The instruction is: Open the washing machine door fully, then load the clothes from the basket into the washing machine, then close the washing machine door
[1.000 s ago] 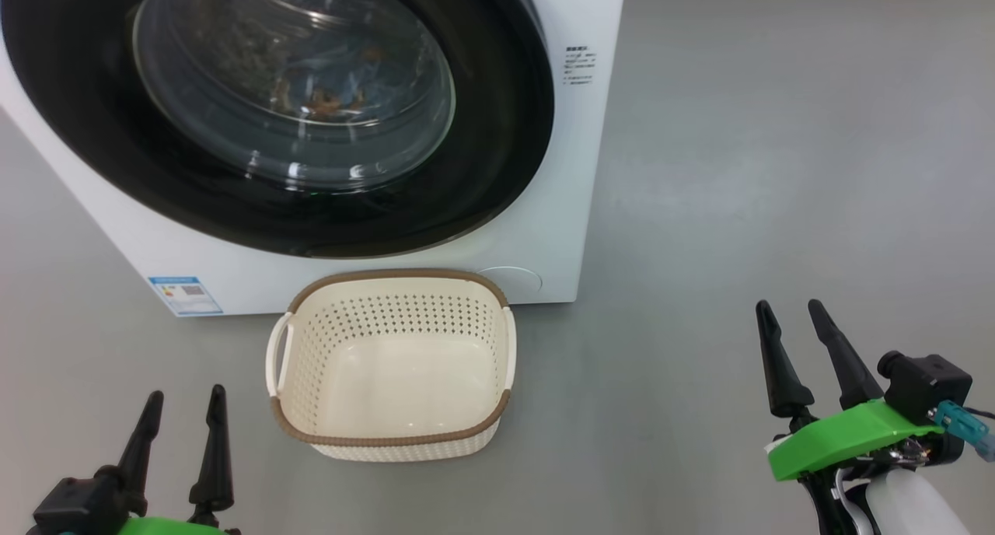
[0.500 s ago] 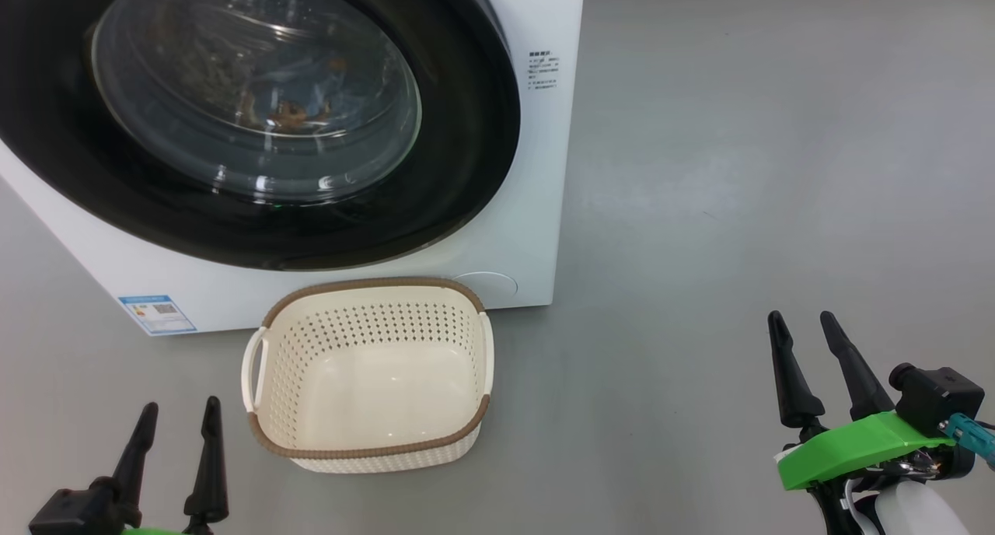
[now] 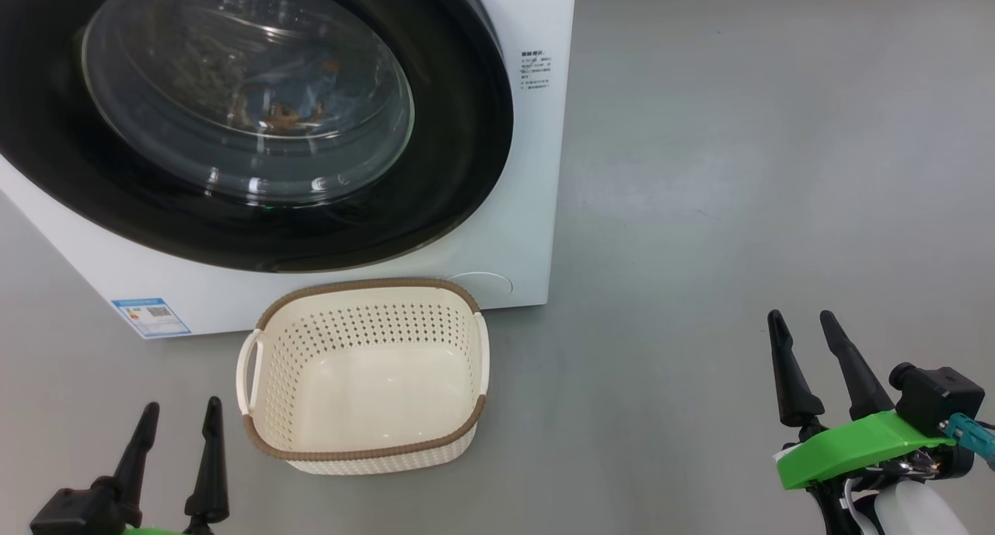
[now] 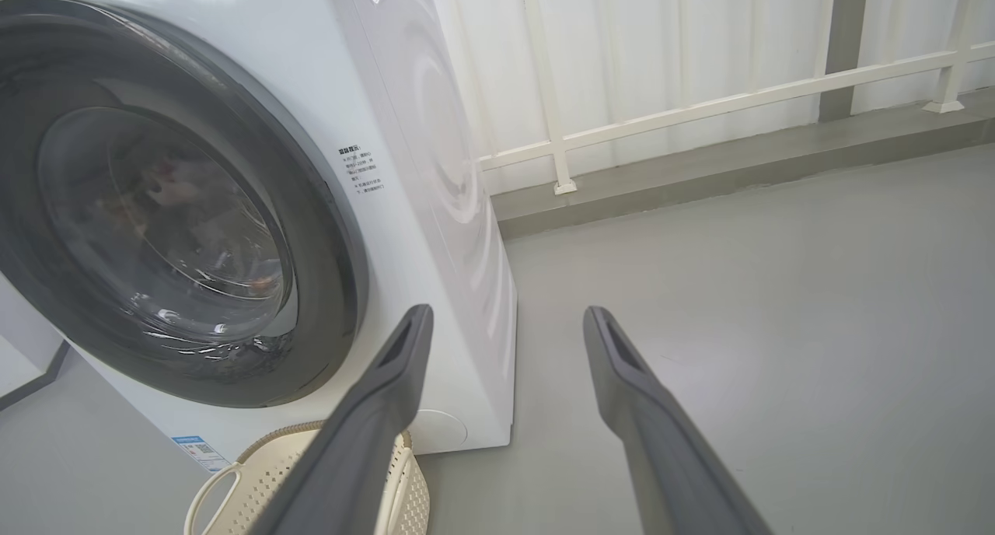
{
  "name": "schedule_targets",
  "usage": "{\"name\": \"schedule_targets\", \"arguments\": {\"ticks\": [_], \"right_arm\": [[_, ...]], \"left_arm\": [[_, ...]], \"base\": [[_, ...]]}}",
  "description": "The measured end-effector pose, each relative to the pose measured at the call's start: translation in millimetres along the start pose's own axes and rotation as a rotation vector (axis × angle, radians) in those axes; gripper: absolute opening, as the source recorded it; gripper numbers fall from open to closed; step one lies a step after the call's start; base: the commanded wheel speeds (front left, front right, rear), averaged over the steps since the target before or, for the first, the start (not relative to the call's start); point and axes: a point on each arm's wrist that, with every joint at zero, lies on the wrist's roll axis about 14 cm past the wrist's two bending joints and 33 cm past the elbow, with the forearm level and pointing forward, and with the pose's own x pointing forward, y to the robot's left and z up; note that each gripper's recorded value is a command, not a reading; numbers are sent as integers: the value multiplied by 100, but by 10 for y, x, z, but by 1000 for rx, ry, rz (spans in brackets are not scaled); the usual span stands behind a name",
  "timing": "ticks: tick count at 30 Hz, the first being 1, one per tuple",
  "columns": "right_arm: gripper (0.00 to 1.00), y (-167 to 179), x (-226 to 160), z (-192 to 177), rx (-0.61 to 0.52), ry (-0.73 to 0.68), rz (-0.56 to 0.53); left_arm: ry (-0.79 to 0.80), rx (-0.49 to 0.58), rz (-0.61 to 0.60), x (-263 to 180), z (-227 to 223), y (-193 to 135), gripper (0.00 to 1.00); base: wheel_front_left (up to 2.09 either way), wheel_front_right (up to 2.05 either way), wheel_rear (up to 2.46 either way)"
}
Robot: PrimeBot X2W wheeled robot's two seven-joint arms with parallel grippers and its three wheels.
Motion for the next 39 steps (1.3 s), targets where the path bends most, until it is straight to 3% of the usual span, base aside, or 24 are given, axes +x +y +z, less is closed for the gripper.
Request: {"name": "schedule_targets", "arguments": {"ticks": [17,18,25,39], "right_arm": [[100,-9,-36,11,1,-4,-4],[0,-22,-58,-41,3,11,-9],[0,-83,-297,-472,42,137,-60],[0,-117,-282,-444,168,135,-95]], "left_arm": [[-5,7,0,-1,19,2,100],[4,1,2,-7,-14,-3,0],[105,-66,19,-151,-375,-107,0],[112,-203,66,-170,-376,-50,0]], "base": [[0,0,0],[0,0,0],[0,0,0],[0,0,0]]}}
